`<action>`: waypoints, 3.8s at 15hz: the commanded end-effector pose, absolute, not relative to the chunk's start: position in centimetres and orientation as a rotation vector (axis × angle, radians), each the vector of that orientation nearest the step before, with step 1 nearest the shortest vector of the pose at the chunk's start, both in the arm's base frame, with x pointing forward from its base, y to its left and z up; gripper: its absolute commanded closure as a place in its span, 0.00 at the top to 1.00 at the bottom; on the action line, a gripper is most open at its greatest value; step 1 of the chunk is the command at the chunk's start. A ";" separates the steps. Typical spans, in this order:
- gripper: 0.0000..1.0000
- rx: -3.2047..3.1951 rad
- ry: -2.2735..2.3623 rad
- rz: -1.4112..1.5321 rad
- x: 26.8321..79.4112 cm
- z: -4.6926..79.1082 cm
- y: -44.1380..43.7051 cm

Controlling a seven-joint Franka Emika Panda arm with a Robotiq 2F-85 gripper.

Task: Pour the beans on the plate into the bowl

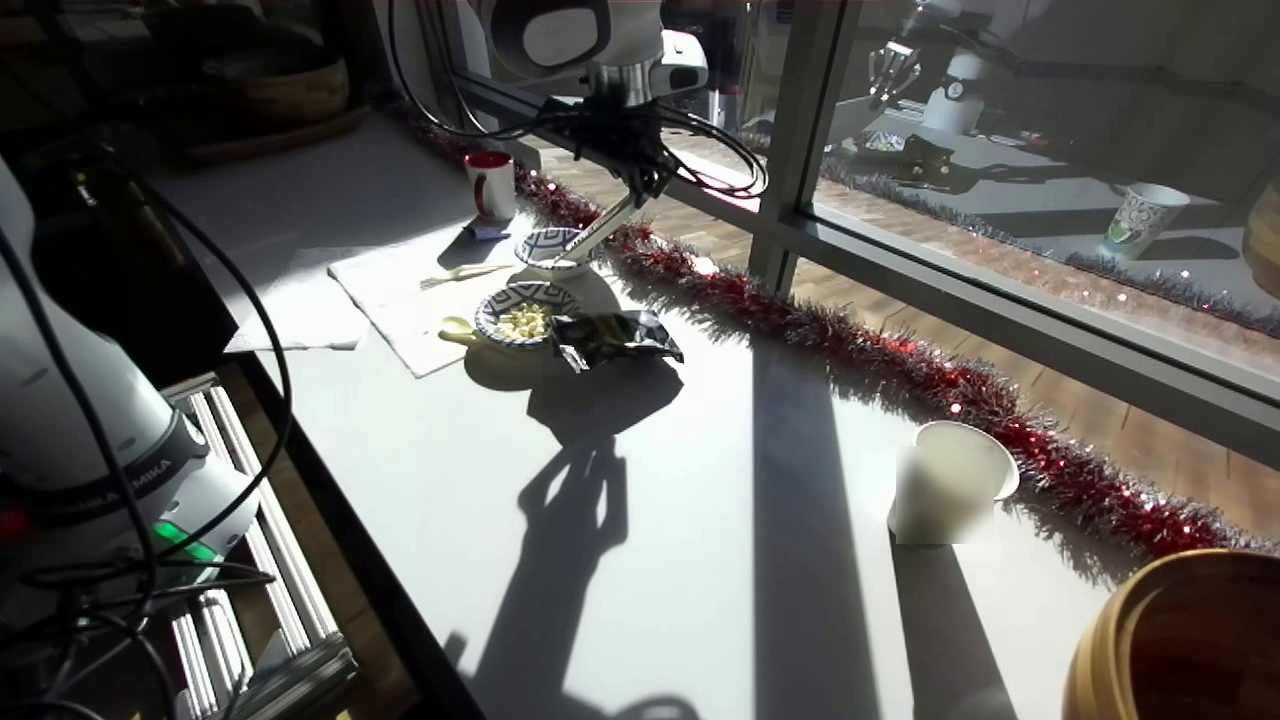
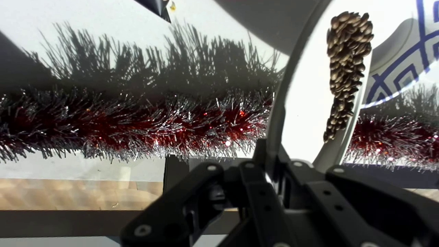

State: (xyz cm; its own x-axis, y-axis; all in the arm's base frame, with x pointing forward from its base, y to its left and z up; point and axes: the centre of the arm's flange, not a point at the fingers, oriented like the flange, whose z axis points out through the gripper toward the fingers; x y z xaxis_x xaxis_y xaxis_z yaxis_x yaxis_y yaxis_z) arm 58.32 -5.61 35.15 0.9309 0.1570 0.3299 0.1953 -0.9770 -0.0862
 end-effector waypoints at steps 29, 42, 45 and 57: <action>0.01 -3.111 -0.370 -0.631 56.3 38.4 -1.6; 0.01 -3.156 -0.419 -0.636 55.8 38.6 -0.3; 0.01 -3.163 -0.430 -0.636 55.6 38.8 -0.1; 0.01 -3.220 -0.520 -0.652 55.3 39.5 1.0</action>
